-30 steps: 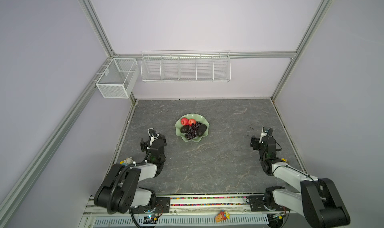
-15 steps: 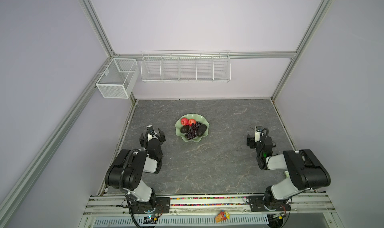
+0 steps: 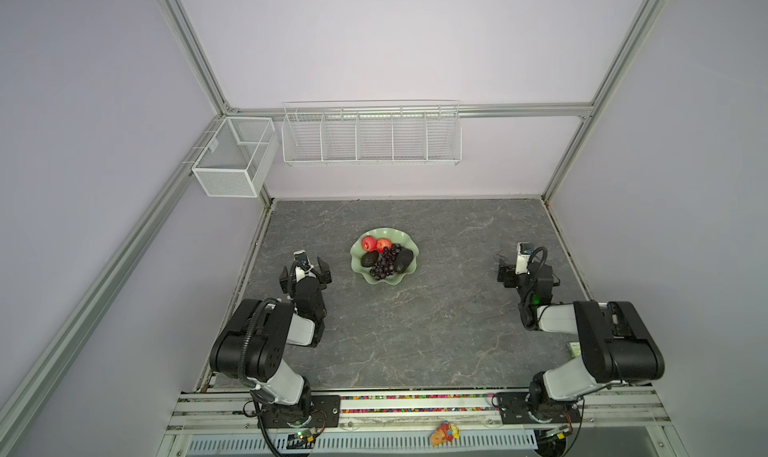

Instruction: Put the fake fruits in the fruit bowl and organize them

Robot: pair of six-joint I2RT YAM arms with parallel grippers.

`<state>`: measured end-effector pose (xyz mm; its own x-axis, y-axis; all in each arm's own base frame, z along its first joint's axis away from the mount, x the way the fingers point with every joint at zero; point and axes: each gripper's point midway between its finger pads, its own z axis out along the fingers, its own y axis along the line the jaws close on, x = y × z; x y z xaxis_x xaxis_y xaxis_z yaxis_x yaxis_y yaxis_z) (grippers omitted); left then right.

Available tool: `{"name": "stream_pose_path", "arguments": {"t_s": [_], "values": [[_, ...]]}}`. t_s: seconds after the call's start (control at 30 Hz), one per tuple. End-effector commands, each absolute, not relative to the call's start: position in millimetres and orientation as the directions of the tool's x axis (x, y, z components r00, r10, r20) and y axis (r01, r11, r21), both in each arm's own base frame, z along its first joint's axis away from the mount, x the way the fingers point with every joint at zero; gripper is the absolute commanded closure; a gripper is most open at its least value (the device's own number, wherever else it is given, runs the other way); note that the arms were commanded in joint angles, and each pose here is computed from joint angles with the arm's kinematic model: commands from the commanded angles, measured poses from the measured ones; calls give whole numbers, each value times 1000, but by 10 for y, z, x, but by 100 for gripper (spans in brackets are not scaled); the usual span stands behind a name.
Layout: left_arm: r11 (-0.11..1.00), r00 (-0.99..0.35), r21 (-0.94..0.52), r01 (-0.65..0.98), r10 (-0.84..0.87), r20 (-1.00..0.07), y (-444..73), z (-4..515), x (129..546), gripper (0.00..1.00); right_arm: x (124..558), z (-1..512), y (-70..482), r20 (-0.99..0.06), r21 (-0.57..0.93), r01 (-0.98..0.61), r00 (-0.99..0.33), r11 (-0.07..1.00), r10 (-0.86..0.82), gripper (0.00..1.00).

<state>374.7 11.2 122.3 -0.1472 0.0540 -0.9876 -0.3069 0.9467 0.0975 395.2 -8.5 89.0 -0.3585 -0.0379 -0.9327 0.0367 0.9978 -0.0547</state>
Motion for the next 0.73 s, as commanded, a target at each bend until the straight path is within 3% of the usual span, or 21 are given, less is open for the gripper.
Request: {"name": "stream_pose_path", "arguments": {"t_s": [0.0, 0.7], "values": [[947, -121, 77, -311, 41, -992, 125, 1296, 3776, 1, 3960, 926, -52, -936, -46, 21, -350, 999, -35, 11], [947, -121, 78, -310, 42, -992, 124, 1295, 3774, 1, 3959, 931, -45, -936, -51, 21, -348, 998, -40, 11]]}}
